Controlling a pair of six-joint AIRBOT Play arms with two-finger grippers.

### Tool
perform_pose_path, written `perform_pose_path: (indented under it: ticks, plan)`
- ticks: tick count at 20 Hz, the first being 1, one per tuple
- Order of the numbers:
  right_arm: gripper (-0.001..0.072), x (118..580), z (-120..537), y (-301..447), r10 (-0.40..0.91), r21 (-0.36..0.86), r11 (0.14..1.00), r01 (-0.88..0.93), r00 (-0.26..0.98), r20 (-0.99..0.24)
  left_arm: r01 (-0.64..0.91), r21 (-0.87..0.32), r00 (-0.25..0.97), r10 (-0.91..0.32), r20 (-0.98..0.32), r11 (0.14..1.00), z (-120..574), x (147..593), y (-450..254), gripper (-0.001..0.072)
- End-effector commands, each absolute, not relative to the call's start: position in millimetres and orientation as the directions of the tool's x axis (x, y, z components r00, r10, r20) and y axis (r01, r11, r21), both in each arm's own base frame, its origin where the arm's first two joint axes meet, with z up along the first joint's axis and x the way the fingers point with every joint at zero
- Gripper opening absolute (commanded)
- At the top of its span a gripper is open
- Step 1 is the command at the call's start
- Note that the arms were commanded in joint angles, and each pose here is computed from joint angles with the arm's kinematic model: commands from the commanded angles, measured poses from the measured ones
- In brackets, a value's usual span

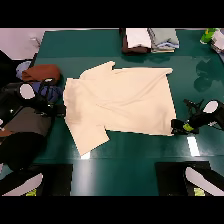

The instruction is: Fold the shirts.

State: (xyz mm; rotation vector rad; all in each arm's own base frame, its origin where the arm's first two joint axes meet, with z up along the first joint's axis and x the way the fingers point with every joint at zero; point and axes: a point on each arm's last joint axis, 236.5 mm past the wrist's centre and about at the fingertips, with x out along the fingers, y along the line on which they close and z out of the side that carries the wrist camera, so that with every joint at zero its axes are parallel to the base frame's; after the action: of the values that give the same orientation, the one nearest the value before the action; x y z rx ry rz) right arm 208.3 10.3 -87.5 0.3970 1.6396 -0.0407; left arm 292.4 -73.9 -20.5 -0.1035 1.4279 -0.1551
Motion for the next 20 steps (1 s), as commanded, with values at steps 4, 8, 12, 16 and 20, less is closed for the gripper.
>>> perform_pose_path:
  ticks: [4, 8, 12, 16, 20]
  plan:
    - [0.0016, 214.4, -72.2, 15.6, 0.22, 0.216, 0.947, 0.239, 0.012, -0.976, 0.028, -0.155, 0.028, -0.156, -0.987, 0.987, -56.7, 258.3, -69.6, 0.0581]
    - [0.0016, 214.2, -71.9, 16.0, 0.221, 0.217, 0.946, 0.239, 0.012, -0.975, -0.04, -0.27, 0.022, -0.269, -0.963, 0.962, -80.5, 245.2, -94.8, 0.058]
    - [0.0016, 214.0, -71.9, 16.1, 0.221, 0.218, 0.946, 0.24, 0.011, -0.975, -0.044, -0.306, 0.105, -0.301, -0.948, 0.951, -81.9, 262.3, -101.9, 0.0581]
    - [0.0016, 212.2, -71.8, 16.5, 0.223, 0.217, 0.946, 0.239, 0.004, -0.975, -0.066, -0.295, 0.244, -0.271, -0.931, 0.953, -72.3, 298.1, -95.2, 0.058]
    - [0.0016, 212.7, -71.8, 16.6, 0.223, 0.218, 0.946, 0.239, 0.006, -0.975, -0.055, -0.291, 0.223, -0.272, -0.936, 0.955, -74.2, 294.9, -95.8, 0.0381]
